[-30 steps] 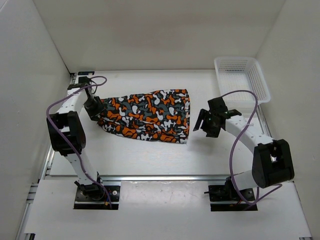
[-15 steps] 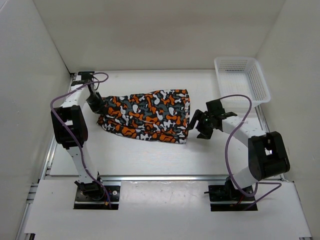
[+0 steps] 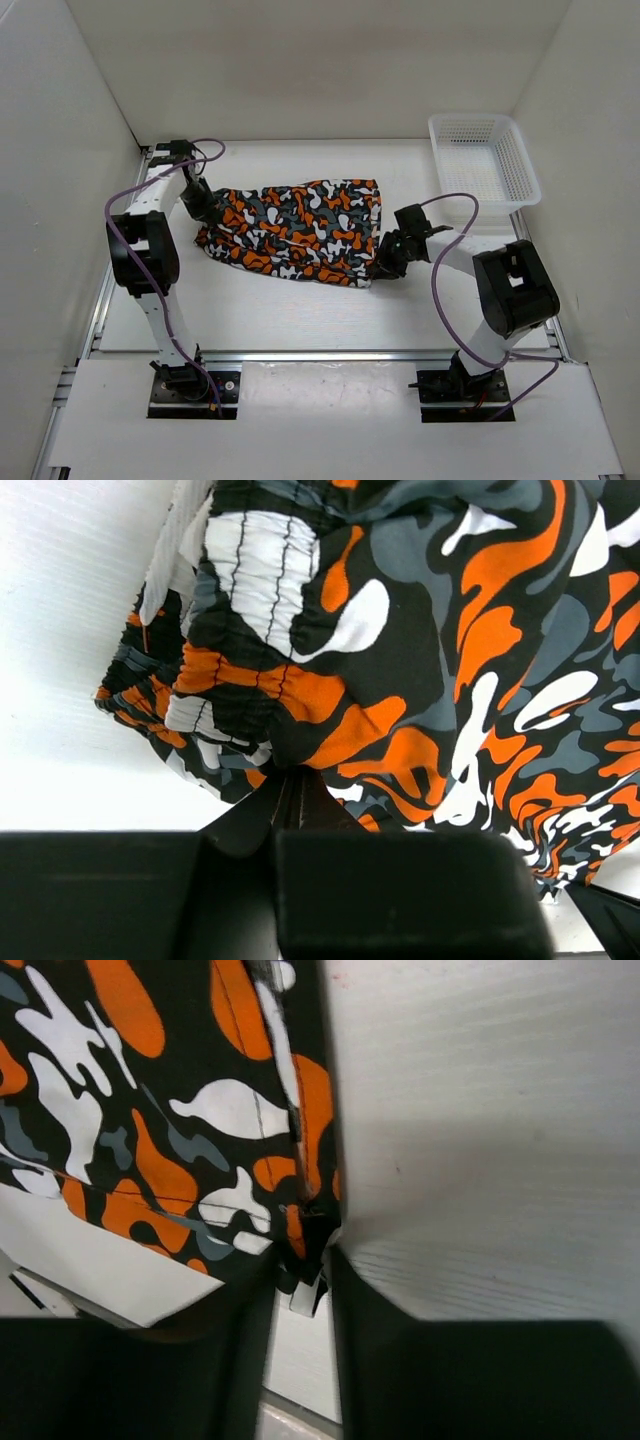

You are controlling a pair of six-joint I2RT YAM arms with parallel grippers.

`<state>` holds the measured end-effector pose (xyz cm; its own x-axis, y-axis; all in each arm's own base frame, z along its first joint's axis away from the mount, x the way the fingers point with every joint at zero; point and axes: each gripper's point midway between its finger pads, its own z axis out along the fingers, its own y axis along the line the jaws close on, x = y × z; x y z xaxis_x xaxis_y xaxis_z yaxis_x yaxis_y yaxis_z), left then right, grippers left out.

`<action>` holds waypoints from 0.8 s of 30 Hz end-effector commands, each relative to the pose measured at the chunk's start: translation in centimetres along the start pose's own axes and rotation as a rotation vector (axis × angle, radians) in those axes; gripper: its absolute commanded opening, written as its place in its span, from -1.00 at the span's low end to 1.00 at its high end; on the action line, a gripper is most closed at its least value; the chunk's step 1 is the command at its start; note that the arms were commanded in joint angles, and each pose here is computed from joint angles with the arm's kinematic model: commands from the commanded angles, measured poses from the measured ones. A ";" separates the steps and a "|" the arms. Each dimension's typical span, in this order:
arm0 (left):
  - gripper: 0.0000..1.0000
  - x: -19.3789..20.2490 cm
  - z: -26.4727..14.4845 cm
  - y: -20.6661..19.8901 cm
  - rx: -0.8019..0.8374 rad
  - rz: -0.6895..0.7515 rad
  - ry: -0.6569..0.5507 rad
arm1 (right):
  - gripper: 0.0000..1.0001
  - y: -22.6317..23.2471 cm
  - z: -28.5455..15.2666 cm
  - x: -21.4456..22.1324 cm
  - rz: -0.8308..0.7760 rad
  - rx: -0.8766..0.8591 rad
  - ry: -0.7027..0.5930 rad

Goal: Fold and stack the shorts
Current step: Fold the shorts

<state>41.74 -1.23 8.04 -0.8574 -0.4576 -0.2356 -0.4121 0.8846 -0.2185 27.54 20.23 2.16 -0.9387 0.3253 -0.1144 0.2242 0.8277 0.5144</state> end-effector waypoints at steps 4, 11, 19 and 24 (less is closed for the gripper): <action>-0.79 -2.2 -4.6 -2.5 0.068 0.036 -0.111 | -1.00 2.6 -1.1 -3.9 -0.096 0.001 -0.123; -0.79 -5.2 -9.5 -3.5 0.067 0.051 -0.212 | -1.00 6.3 -7.1 -8.0 -0.264 0.016 -0.276; -0.79 -4.5 -11.3 -2.4 0.059 0.044 -0.217 | -1.00 9.7 -11.7 -6.1 -0.393 -0.013 -0.345; -0.79 -1.6 -9.9 0.5 0.024 0.003 -0.148 | -1.00 8.0 -10.4 -1.3 -0.447 0.050 -0.298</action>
<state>41.94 0.06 16.56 -0.8130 -0.4571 -0.3608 -0.3932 0.8879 -0.2388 30.42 22.82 17.50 -0.8081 0.1028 -0.5800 -0.1753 0.8981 0.4034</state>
